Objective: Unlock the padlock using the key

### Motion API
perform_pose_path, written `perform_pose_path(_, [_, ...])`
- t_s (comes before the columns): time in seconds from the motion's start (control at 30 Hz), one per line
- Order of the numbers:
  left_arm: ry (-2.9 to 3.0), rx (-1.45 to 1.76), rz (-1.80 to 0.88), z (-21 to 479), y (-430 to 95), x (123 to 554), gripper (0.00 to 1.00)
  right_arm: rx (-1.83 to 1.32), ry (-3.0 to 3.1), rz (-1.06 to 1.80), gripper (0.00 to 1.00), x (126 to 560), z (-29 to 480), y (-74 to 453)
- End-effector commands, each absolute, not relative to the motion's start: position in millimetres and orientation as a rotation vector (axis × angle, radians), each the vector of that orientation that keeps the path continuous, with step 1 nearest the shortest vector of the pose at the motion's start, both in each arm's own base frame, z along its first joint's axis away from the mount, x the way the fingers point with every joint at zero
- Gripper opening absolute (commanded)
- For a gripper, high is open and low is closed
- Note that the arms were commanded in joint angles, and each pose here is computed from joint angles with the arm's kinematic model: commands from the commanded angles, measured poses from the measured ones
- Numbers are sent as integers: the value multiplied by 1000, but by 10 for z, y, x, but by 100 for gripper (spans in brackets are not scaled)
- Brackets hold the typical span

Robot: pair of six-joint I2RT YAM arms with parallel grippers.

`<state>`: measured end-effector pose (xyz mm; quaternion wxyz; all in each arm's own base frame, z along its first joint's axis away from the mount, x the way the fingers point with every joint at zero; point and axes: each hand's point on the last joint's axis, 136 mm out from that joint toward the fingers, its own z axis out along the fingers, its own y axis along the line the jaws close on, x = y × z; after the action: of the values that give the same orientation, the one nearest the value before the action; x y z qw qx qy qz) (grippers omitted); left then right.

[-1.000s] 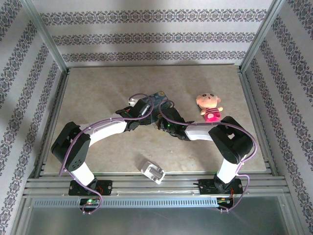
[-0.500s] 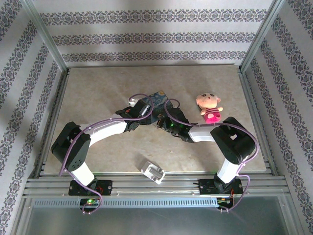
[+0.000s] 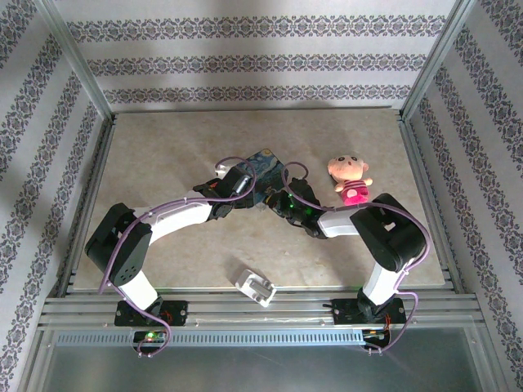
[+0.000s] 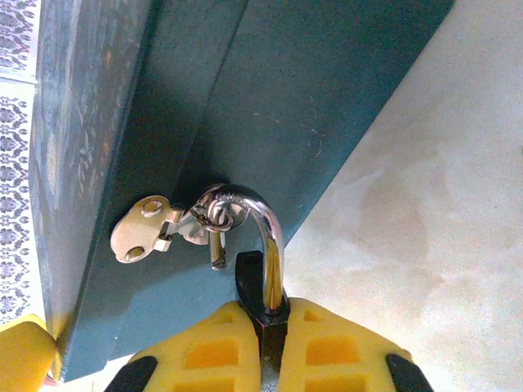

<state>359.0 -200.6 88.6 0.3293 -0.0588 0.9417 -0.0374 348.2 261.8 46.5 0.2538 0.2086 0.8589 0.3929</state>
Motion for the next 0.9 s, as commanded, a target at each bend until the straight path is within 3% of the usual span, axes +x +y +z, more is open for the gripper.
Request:
perform_pose_path(0.0, [2538,-127,-11,696,-1887,3441,99,592,2269,1067,0,3624,532,2547])
perform_pose_path(0.87, [2527,-124,-56,820,-1897,3534,96,114,2651,447,0,3189,334,2051])
